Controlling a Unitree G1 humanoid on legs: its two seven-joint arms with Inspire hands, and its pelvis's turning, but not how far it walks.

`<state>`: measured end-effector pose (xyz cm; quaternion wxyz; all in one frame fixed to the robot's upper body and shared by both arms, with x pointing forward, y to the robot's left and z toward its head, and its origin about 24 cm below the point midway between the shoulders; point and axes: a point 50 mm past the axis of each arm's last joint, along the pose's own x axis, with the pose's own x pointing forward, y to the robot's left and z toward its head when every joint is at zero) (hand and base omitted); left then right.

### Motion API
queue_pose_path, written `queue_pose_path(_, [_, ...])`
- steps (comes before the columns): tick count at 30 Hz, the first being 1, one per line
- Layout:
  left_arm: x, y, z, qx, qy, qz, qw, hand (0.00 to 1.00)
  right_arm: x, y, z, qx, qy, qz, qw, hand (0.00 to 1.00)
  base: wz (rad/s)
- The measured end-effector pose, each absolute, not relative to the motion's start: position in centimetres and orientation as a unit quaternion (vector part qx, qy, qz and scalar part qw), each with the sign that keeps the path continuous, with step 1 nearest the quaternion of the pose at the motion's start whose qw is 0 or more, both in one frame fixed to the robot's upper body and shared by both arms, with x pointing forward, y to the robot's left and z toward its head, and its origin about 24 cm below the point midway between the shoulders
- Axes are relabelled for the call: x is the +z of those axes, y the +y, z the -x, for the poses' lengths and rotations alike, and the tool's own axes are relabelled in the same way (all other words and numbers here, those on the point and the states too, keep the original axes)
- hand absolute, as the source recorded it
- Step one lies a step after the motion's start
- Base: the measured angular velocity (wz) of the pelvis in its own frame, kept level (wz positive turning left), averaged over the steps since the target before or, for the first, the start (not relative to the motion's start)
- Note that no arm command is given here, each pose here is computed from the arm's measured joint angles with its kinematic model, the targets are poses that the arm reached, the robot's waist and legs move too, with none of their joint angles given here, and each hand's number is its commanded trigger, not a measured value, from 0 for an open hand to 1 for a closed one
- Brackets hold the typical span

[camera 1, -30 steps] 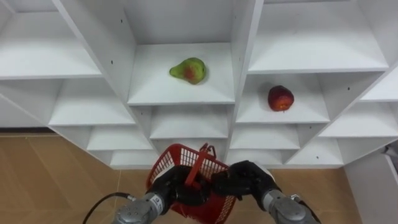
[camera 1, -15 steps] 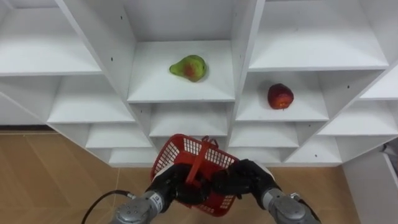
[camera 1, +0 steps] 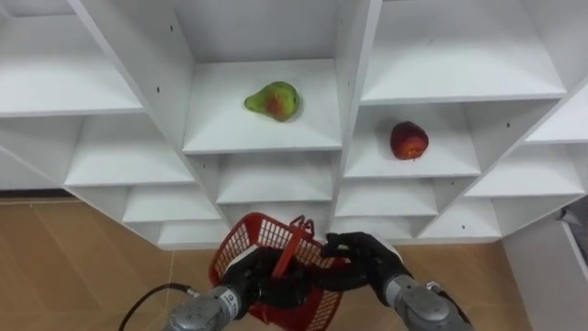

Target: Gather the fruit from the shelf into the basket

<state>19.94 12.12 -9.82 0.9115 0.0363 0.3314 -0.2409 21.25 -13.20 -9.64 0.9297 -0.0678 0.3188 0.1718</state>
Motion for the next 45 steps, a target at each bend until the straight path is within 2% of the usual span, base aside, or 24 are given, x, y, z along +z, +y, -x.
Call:
queue_pose_path(25, [-9.9, 12.3, -19.8, -0.237, 0.335, -0.027, 0.911, 1.0, -9.8, -13.0, -20.6, 0.202, 0.316, 0.078, 0.924, 0.0, 0.0])
queue_pose_path(31, [-10.5, 12.7, -19.2, -0.203, 0.349, 0.005, 0.915, 1.0, -9.7, -12.8, -20.7, 0.212, 0.311, 0.094, 0.922, 0.0, -0.01])
queue_pose_path(38, [-10.9, 14.6, -18.4, -0.143, 0.359, 0.022, 0.922, 1.0, -9.1, -12.4, -21.0, 0.237, 0.289, 0.143, 0.916, 0.0, 0.03])
queue_pose_path(45, [-11.0, 15.4, -18.3, -0.098, 0.36, 0.017, 0.928, 1.0, -6.0, -11.0, -22.0, 0.262, 0.21, 0.173, 0.926, 0.0, 0.01])
